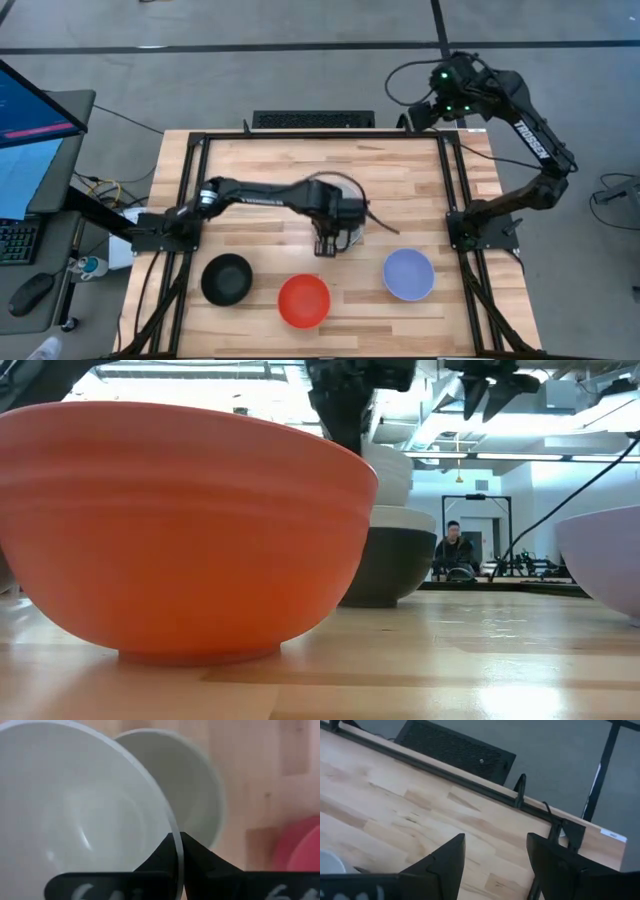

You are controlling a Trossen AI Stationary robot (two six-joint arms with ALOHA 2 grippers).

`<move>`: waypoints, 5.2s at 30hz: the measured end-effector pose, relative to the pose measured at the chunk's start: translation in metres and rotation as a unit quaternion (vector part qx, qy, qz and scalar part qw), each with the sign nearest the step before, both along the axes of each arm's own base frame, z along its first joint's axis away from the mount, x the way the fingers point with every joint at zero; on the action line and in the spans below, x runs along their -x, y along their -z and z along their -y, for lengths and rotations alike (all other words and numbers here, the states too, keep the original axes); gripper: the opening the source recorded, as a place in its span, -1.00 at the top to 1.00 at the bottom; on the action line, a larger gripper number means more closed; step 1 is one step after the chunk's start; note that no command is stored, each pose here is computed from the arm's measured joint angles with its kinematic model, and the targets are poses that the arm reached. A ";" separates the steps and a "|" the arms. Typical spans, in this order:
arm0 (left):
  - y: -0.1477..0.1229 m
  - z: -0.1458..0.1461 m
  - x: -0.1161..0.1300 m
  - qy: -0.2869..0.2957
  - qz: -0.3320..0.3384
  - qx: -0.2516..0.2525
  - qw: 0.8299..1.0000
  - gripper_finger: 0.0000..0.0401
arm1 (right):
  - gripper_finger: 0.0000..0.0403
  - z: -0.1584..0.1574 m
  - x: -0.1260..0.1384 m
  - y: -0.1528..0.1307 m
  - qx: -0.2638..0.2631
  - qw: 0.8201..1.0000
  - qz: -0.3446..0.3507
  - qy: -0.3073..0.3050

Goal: Nest bowls inside each other
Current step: Stack the white bowl on top of the white bowl, then stack the black bowl on top of the white bowl

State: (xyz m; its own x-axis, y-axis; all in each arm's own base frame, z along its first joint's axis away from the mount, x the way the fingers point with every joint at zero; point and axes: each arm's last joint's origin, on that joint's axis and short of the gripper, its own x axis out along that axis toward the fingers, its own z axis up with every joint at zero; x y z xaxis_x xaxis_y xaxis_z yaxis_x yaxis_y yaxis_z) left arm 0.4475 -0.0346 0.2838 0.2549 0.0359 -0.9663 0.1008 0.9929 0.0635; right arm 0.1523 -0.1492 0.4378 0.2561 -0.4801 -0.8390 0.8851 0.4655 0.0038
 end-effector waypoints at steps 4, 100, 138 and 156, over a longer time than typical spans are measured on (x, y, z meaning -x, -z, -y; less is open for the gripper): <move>0.008 0.017 -0.004 -0.011 -0.002 0.018 1.000 1.00 | -0.17 -0.004 0.012 -0.004 -0.002 1.000 0.007 0.006; -0.032 0.033 0.223 -0.222 0.166 0.053 0.959 0.85 | -0.17 -0.042 0.036 -0.025 0.039 0.997 0.057 -0.041; 0.056 0.211 0.292 -0.220 -0.024 0.085 0.972 0.09 | -0.17 -0.051 -0.017 -0.010 0.035 0.996 0.012 -0.085; 0.077 0.200 0.285 -0.245 -0.020 0.082 0.966 0.09 | -0.17 -0.052 -0.016 -0.009 0.031 0.996 0.005 -0.087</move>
